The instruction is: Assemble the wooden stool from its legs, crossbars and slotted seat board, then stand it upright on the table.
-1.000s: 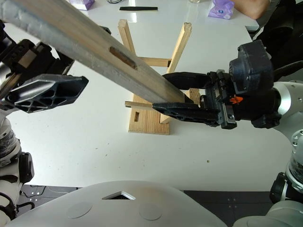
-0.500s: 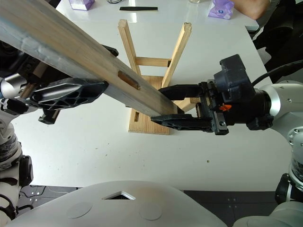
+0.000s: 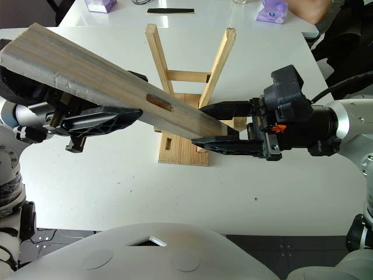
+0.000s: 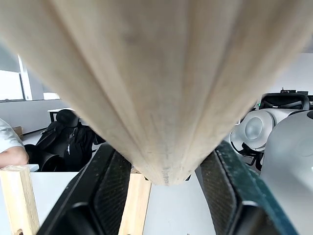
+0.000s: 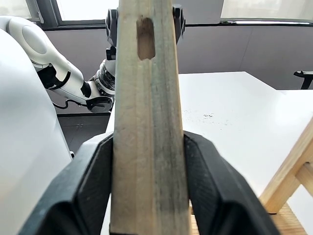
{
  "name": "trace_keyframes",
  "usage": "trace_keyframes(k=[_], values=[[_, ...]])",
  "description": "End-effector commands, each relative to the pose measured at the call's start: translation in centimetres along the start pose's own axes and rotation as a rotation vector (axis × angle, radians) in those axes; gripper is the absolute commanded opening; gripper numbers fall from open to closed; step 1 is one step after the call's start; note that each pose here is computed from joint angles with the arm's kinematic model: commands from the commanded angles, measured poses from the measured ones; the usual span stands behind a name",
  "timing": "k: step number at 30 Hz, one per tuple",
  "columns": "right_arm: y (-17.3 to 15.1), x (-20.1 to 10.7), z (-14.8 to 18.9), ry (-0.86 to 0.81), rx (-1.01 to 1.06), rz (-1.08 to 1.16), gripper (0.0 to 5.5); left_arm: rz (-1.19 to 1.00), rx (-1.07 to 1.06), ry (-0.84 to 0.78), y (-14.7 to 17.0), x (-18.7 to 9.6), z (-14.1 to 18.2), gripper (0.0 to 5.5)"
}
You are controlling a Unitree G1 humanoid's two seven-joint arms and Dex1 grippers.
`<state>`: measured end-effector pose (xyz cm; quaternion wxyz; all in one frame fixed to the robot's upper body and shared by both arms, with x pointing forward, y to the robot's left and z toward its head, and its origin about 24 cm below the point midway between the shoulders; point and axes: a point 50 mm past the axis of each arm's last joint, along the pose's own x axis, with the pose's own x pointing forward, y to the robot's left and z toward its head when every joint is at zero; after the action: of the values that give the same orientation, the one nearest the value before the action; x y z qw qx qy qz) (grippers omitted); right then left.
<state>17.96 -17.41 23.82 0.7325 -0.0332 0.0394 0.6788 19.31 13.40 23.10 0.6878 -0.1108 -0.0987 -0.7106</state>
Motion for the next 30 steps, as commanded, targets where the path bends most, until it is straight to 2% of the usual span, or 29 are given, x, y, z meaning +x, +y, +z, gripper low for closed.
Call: trace_keyframes(k=[1, 3, 9, 13, 16, 20, 24, 27, 30], values=[[-0.2, -0.2, 0.6, -0.003, -0.045, -0.017, 2.8, 0.016, -0.026, 0.022, 0.1, 0.0, -0.4, 2.05], [-0.1, -0.4, 0.4, 0.007, -0.035, -0.018, 3.15, 0.024, -0.024, -0.005, 0.2, -0.2, 0.1, 2.05], [-0.6, -1.6, 0.6, -0.022, -0.034, -0.075, 3.19, 0.108, 0.036, -0.089, 0.4, -2.4, 3.2, 2.05], [-1.2, -3.8, 1.8, -0.106, -0.057, -0.208, 3.19, 0.242, 0.147, -0.043, 0.2, -6.1, 6.6, 2.05], [-1.7, -6.0, 1.5, -0.146, -0.04, -0.336, 3.19, 0.425, 0.233, 0.018, 1.5, -9.4, 8.8, 2.05], [-2.1, -7.6, -1.1, -0.103, 0.034, -0.435, 3.19, 0.522, 0.194, 0.229, 3.0, -12.2, 6.1, 2.05], [-2.3, -7.7, -2.1, -0.087, 0.042, -0.457, 3.19, 0.425, 0.088, 0.404, 3.0, -13.1, 0.4, 2.05], [-2.6, -7.5, -2.5, -0.086, 0.044, -0.456, 3.19, 0.374, 0.028, 0.427, 2.9, -13.3, -2.4, 2.05], [-2.8, -7.4, -2.8, -0.085, 0.044, -0.457, 3.19, 0.318, 0.009, 0.368, 2.9, -12.3, -3.4, 2.05]])
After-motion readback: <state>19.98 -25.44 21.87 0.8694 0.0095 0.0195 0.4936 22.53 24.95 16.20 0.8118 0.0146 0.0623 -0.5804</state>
